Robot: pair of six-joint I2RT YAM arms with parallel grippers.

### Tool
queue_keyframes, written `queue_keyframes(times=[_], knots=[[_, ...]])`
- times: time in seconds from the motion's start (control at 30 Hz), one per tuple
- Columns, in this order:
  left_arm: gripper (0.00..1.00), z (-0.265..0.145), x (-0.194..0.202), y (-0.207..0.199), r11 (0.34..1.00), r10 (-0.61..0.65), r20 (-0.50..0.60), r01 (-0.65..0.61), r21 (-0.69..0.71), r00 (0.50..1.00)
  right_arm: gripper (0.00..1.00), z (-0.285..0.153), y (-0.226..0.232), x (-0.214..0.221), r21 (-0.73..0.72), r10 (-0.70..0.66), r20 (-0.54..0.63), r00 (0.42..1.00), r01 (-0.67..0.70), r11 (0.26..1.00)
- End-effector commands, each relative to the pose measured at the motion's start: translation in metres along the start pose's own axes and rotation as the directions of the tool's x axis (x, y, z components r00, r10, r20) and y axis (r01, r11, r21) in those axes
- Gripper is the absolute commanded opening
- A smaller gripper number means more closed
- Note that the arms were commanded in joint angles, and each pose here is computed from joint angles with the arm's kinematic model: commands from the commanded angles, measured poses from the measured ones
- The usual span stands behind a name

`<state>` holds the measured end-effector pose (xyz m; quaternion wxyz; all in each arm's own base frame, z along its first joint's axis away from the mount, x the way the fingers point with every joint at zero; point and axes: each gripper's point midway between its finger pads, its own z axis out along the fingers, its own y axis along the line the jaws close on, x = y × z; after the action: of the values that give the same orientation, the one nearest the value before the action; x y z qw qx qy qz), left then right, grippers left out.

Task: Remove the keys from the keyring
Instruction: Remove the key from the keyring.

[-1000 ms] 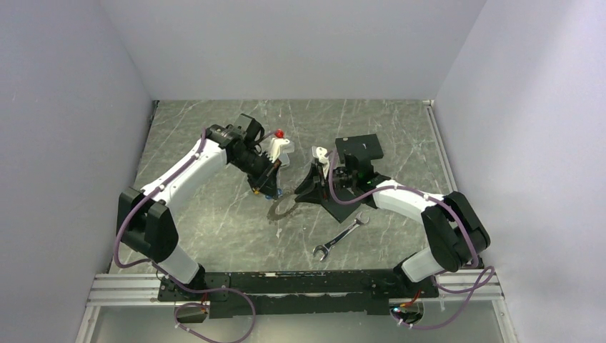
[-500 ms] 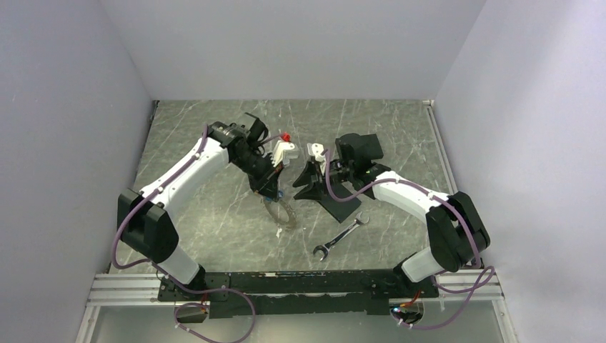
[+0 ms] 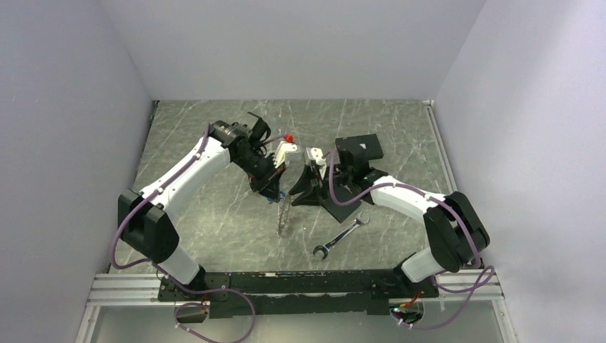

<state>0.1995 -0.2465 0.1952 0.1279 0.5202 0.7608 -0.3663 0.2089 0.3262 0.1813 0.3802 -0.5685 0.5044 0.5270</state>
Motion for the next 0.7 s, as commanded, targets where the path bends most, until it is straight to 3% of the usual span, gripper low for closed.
queue_keyframes(times=[0.0,0.67], knots=[[0.00,-0.005,-0.019,-0.008,0.998,0.045,0.056,-0.047,0.029,0.997,0.42,0.005,0.007,-0.023,-0.034,-0.043,0.087,0.995,0.046,0.998],[0.00,-0.007,-0.027,-0.011,0.999,0.000,0.099,-0.005,0.049,0.995,0.44,0.018,-0.001,-0.009,0.014,-0.003,0.064,0.998,0.002,1.000]])
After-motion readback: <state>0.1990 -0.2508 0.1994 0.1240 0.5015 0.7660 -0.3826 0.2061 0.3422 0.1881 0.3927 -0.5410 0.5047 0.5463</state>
